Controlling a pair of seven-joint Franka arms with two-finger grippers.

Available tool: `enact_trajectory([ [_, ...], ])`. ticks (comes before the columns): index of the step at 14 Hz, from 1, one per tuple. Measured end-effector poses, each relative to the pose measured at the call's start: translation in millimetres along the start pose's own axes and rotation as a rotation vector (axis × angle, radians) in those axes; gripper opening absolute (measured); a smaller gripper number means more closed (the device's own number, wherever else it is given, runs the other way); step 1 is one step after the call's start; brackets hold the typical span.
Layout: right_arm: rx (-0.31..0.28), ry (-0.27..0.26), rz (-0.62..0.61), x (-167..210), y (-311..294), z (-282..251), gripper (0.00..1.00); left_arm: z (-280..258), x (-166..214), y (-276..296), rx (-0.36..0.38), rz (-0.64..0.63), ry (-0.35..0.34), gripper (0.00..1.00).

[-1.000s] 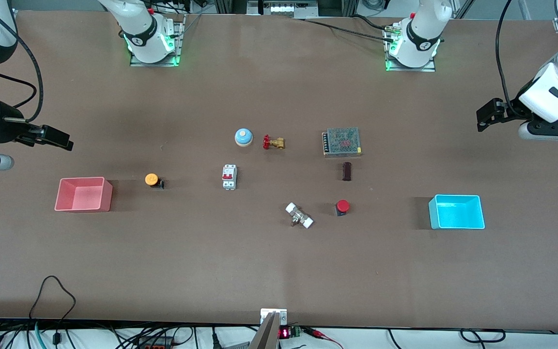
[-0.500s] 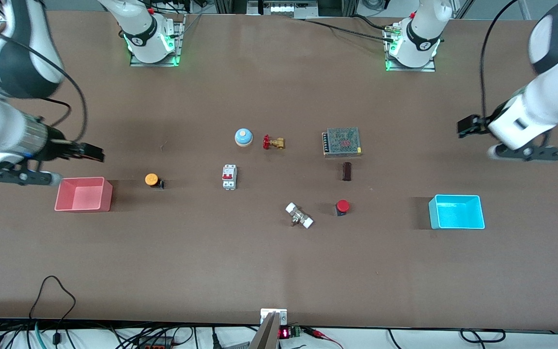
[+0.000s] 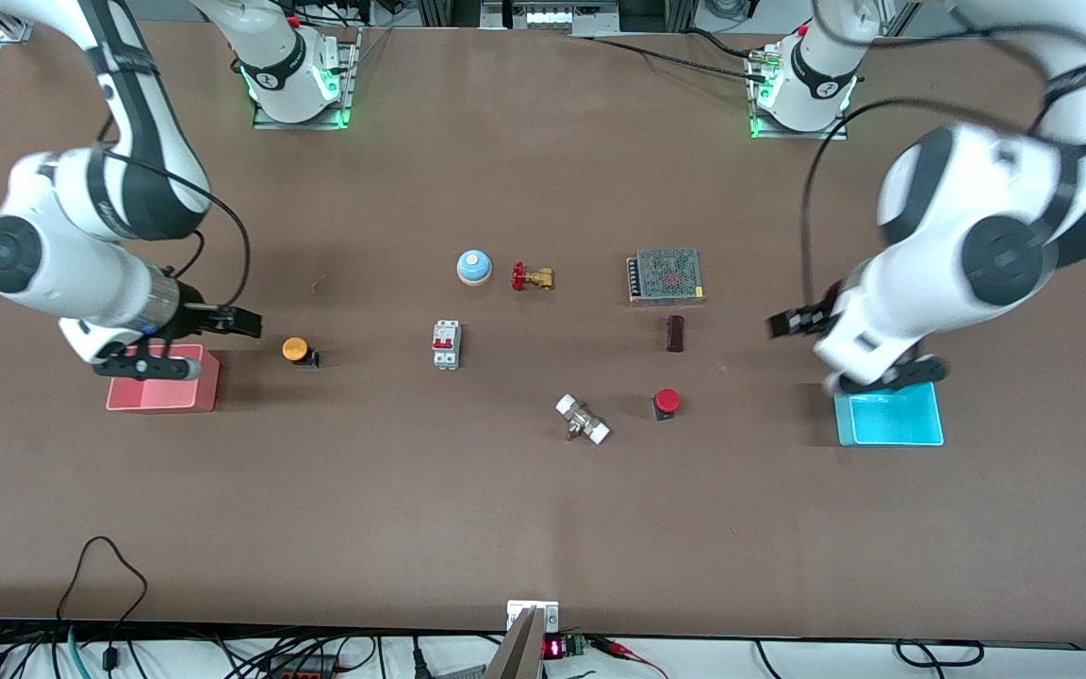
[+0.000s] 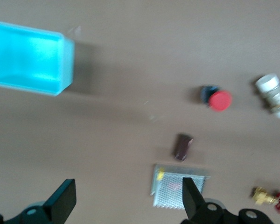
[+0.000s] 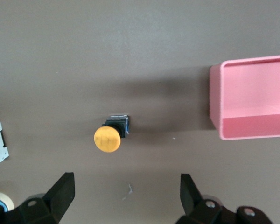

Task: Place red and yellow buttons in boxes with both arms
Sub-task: 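Grasp the yellow button with the right gripper while the left gripper grasps the red button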

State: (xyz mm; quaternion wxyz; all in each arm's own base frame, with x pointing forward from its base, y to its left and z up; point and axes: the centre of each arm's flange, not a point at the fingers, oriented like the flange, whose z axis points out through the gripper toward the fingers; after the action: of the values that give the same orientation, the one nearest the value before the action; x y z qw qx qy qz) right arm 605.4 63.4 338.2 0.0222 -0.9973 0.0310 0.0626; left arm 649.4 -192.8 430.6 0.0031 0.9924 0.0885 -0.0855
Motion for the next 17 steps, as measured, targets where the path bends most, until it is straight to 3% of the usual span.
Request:
enact_trajectory([
  [6, 0.016, 0.012, 0.002, 15, -25, 69, 1.0, 80, 22, 106, -0.025, 0.049, 0.13, 1.0],
  [12, -0.014, -0.033, -0.021, 16, -24, 109, 1.0, 150, 37, 108, -0.046, 0.043, 0.18, 1.0],
  [17, -0.017, -0.028, -0.032, 16, -27, 122, 1.0, 204, 26, 112, -0.036, 0.059, 0.161, 1.0],
])
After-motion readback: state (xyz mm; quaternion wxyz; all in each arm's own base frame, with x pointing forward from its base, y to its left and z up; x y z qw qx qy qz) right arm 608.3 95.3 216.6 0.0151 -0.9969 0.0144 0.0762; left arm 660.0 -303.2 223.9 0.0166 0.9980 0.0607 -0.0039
